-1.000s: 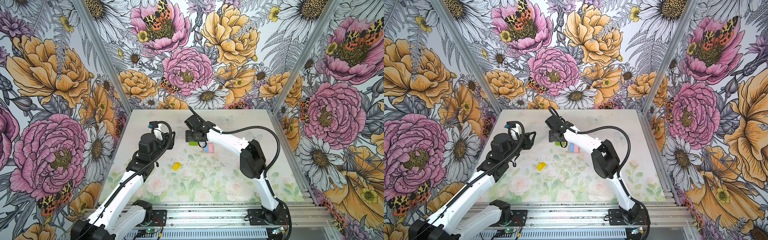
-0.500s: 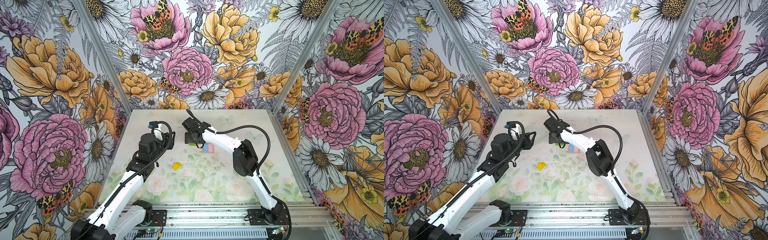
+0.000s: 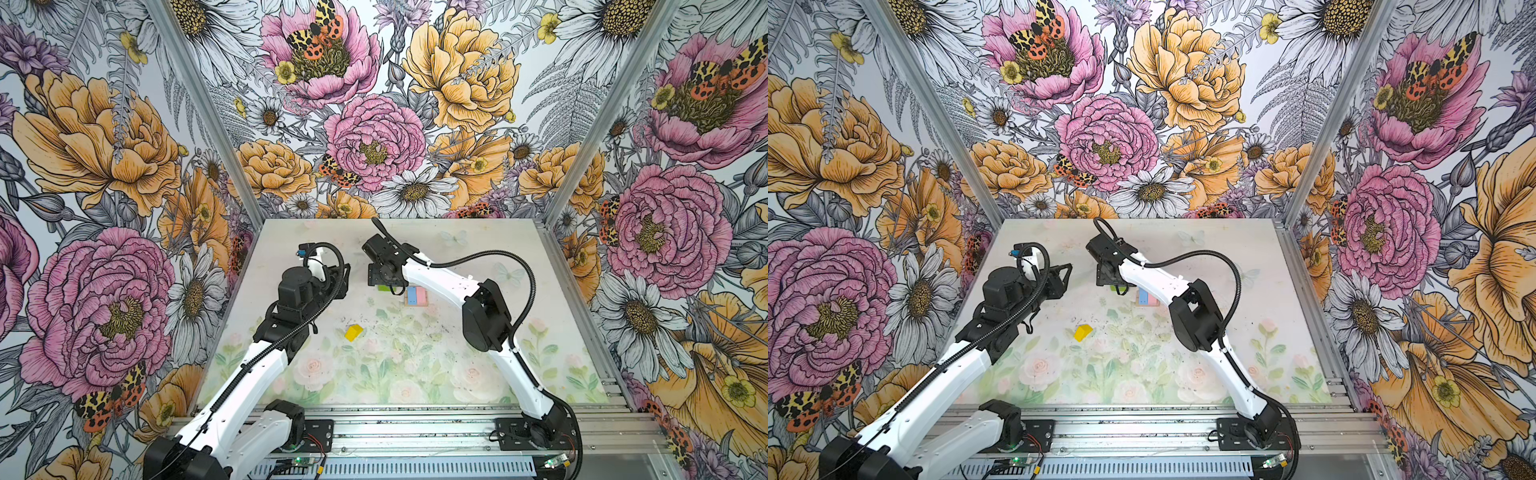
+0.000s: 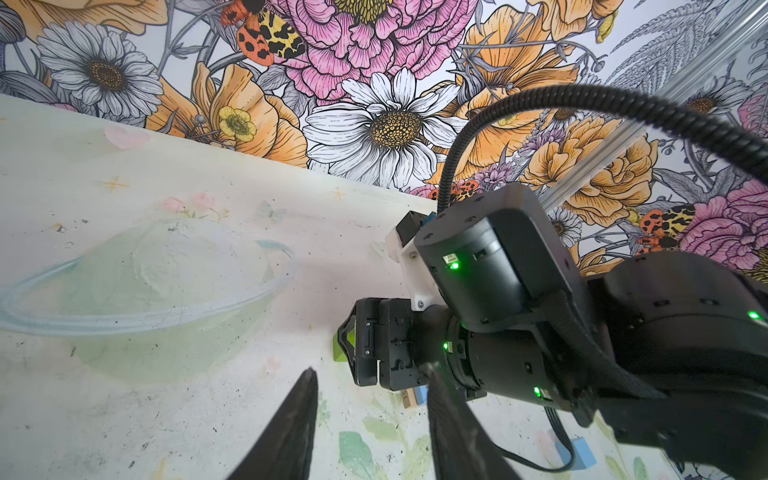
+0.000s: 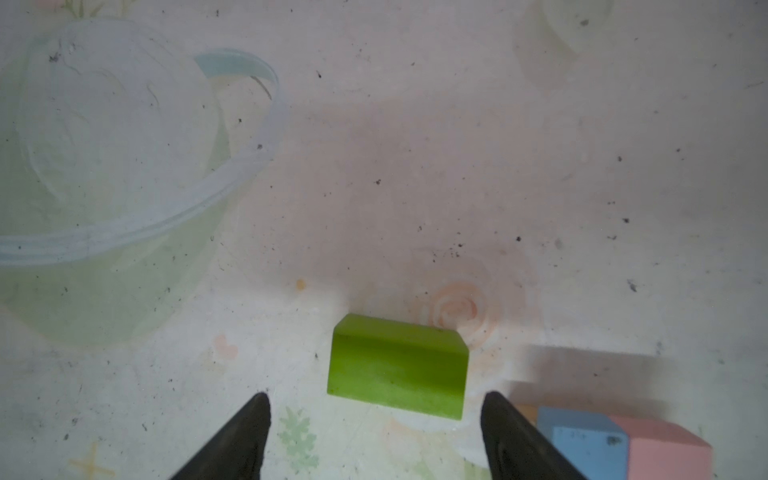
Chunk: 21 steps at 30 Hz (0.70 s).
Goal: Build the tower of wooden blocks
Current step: 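Open the right gripper and lower it over the lime-green block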
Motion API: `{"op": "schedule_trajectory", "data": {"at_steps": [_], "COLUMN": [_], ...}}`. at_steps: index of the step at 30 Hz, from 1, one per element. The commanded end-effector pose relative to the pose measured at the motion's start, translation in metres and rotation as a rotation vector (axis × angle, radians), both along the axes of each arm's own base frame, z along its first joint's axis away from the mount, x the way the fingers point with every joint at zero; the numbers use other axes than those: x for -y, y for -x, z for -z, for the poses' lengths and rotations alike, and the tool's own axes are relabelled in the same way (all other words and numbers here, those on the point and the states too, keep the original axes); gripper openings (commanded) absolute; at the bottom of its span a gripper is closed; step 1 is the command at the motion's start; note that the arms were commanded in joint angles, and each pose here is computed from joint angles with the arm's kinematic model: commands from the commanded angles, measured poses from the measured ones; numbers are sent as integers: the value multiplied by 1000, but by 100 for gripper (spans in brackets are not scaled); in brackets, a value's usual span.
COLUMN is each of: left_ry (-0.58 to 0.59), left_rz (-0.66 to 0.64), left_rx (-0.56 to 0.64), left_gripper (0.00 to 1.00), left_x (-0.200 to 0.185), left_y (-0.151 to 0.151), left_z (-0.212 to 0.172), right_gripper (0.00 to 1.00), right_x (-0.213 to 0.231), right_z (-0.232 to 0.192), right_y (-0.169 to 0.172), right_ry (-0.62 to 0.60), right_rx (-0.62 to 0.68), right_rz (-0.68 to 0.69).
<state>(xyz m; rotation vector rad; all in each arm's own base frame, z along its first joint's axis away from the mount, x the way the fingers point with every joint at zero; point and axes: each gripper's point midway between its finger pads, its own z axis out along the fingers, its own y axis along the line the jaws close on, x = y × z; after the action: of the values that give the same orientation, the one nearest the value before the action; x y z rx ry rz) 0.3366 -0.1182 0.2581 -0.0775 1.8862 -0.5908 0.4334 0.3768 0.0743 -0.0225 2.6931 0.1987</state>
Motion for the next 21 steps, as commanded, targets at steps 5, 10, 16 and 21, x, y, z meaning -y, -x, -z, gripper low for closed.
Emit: {"op": "schedule_trajectory", "data": {"at_steps": [5, 10, 16, 21], "left_ry": [-11, -8, -7, -7], "left_rz": [-5, -4, -4, -10], "left_rx": [7, 5, -2, -5], "left_gripper": [44, 45, 44, 45], "left_x": [-3, -4, -4, -6], "left_y": [-4, -5, -7, -8], "left_z": [5, 7, 9, 11], "right_gripper": [80, 81, 81, 81], "right_x": [1, 4, 2, 2], "right_z": [10, 12, 18, 22], "right_y": [-3, -4, -5, -7], "right_ry": [20, 32, 34, 42], "right_rx": [-3, -1, -12, -16], "right_rz": [35, 46, 43, 46]}}
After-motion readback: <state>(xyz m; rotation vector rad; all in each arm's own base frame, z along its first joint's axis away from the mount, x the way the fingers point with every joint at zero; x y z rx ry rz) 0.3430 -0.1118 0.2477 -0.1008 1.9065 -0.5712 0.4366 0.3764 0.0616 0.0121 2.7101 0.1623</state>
